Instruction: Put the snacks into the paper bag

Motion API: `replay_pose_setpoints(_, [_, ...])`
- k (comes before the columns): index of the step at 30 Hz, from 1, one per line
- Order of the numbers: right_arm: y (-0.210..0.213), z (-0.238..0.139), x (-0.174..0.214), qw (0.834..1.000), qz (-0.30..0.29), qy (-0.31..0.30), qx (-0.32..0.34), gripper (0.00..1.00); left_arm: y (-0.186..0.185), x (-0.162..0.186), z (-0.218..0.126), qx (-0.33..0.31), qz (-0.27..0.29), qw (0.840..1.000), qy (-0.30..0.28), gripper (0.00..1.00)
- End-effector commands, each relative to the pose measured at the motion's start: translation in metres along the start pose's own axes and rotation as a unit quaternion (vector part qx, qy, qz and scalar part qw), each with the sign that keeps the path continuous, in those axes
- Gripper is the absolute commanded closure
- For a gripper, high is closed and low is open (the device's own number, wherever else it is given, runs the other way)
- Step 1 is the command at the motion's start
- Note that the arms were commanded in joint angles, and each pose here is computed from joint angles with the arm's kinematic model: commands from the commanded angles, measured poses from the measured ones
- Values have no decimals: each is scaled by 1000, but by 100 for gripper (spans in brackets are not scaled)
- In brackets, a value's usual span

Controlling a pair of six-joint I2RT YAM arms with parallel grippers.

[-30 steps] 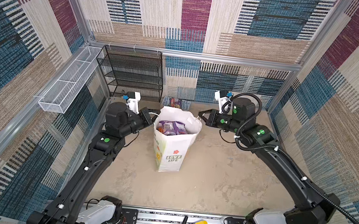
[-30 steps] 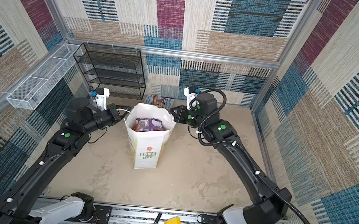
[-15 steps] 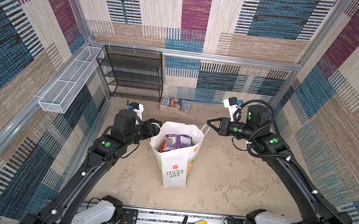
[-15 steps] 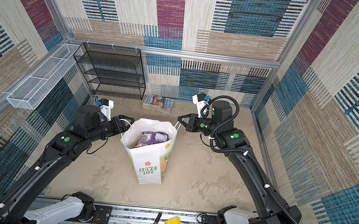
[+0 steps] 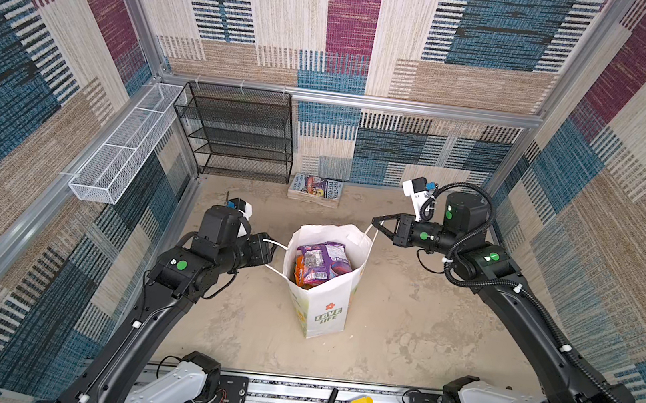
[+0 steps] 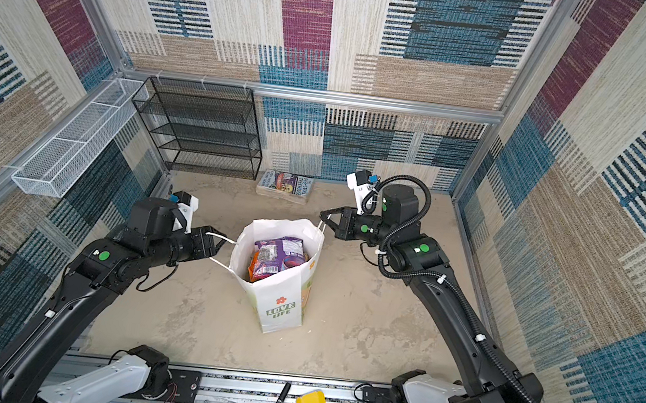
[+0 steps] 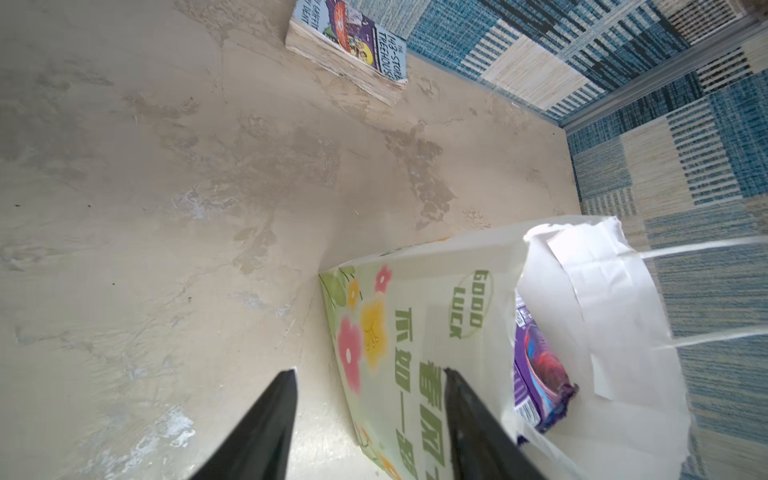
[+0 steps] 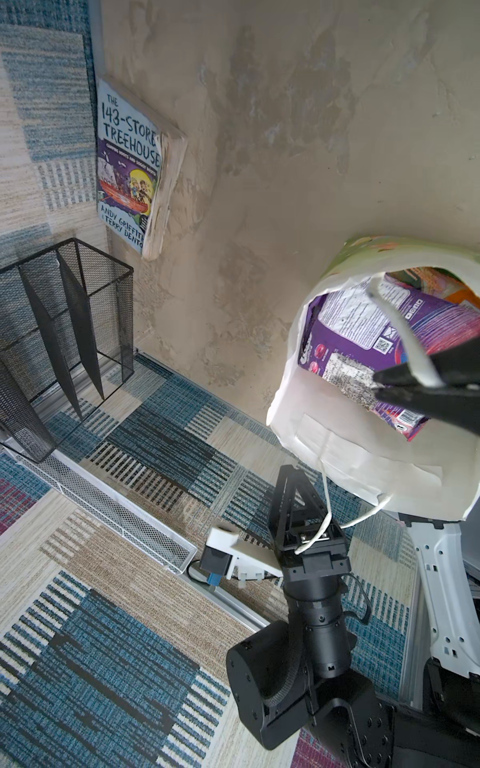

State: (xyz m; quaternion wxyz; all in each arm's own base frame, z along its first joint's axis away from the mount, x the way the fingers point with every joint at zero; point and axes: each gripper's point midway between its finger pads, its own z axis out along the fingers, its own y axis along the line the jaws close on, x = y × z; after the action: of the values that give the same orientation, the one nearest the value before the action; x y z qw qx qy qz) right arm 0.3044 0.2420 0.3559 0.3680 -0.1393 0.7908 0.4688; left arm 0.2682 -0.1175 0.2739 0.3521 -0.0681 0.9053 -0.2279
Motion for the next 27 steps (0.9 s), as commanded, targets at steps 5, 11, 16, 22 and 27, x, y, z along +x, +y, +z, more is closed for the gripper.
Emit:
replay_pose_setpoints(5, [19,11,-56,998,-31,-53,-21,100,-38,-40,9,41,12,999,0,58])
replay_pose_setpoints(11, [38,9,-103,994,-53,-92,-19,100,-82,-102,4,82,21,995,-46,59])
replay_pose_setpoints(16, [30,6,-93,994,-45,-97,-12,100,-88,-114,13,85,28,994,-57,58])
replay_pose_setpoints(22, [-6,20,-44,998,-3,-68,-2,100,-58,-78,53,63,15,998,-28,35])
replay_pose_setpoints(27, [-15,23,-28,998,15,-59,-5,100,-39,-63,68,70,-4,995,-74,27])
